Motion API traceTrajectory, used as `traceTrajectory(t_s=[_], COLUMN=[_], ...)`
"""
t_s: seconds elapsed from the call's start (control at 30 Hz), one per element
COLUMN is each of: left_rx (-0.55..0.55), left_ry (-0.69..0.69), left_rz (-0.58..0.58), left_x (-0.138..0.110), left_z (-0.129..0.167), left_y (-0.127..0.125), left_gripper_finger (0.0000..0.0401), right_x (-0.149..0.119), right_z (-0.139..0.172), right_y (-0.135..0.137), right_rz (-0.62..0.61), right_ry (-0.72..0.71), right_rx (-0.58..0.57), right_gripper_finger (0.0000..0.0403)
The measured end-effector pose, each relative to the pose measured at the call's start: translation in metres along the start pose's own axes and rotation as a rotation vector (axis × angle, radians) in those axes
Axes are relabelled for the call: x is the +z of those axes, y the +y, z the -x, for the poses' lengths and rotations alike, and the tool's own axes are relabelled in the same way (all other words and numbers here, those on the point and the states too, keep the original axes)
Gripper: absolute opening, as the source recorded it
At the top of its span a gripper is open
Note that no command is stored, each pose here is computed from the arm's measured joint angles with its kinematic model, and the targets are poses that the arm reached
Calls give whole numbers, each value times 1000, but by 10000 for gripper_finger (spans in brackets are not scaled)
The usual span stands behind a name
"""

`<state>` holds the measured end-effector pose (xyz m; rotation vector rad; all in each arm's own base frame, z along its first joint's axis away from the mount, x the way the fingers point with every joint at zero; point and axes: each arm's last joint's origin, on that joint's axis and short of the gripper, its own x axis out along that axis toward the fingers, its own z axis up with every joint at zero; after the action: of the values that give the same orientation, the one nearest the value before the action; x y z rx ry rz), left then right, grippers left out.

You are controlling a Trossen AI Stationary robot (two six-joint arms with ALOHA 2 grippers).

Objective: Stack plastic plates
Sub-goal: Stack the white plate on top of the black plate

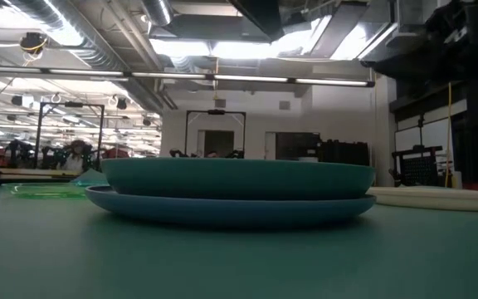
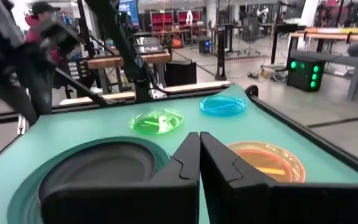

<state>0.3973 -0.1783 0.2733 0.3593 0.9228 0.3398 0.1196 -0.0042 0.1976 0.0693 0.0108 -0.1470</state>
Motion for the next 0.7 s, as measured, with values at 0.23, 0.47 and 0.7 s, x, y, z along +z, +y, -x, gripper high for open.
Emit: traceTrajectory(t_s=[0.23,0.47,0.7], left_rx=[-79,-165,-171], left_ry=[-159,-429,-649], left_rz=[92,155,192], left_x=[-28,-67,-82], left_z=[1,-1,25], left_y=[33,57,78], left_gripper_finger=[92,92,92], right_x=[-11,-8,-1], right_z=[-17,-34,-46], right_y=[2,4,7], right_rz=[1,1,-54], right_ry=[87,236,424], right_rx=[-7,-32,-30], right_gripper_finger=[1,1,1])
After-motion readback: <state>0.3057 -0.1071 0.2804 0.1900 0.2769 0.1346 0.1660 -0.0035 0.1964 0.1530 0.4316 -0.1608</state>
